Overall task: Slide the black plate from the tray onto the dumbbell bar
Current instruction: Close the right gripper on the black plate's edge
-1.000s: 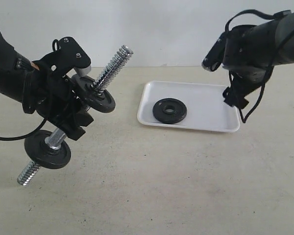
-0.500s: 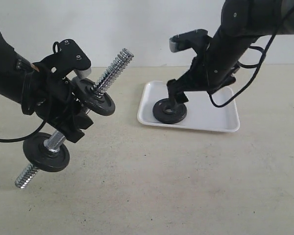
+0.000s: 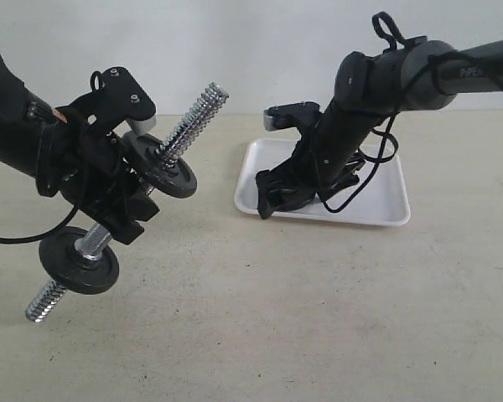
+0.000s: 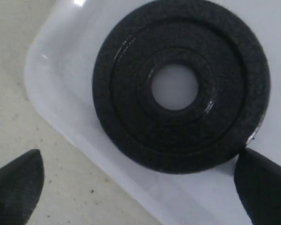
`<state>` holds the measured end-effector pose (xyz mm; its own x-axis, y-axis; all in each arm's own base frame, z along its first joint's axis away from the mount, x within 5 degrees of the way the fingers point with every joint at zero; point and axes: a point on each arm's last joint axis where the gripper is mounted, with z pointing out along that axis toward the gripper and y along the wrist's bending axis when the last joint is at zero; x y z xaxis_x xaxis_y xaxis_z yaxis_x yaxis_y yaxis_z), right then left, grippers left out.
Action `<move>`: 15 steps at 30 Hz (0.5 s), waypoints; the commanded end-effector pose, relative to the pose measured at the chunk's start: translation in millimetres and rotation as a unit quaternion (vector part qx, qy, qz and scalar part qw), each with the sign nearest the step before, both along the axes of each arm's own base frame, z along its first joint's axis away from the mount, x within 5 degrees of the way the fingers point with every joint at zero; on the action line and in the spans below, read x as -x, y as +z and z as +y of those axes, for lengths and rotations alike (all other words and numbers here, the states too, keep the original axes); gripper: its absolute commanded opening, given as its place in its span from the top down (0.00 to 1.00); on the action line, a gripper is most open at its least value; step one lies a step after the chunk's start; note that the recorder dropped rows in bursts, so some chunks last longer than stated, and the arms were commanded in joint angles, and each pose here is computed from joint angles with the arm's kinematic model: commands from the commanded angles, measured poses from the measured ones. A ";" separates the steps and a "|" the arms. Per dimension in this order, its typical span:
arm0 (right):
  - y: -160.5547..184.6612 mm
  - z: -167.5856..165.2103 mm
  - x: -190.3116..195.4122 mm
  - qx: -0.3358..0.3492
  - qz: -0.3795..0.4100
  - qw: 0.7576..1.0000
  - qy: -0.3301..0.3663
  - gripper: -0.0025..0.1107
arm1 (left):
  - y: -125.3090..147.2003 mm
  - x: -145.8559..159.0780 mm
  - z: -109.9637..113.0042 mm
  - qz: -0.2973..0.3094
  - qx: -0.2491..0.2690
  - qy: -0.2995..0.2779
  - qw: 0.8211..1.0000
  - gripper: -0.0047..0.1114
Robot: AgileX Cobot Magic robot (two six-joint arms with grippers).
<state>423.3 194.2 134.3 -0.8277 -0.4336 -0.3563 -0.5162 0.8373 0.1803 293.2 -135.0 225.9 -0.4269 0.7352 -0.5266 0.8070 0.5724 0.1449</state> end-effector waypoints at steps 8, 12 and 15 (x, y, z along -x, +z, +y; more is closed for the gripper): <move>19.6 24.7 -9.1 -0.017 -0.082 0.995 0.046 0.06 | 32.9 -6.5 -0.6 -0.092 0.039 0.022 0.995 0.92; 21.6 25.1 -13.4 -0.023 -0.105 0.994 0.034 0.06 | 32.9 -6.5 -0.6 -0.092 0.039 0.022 0.995 0.92; 25.4 25.9 -18.5 -0.029 -0.133 0.990 0.025 0.06 | 32.7 -6.3 -0.6 -0.091 0.039 0.022 0.995 0.92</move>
<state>435.8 219.1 152.6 -0.7087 -0.4653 -0.5303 -0.5997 0.7932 0.1054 293.2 -135.0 225.9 -0.4253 0.7363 -0.5263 0.8078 0.5710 0.1459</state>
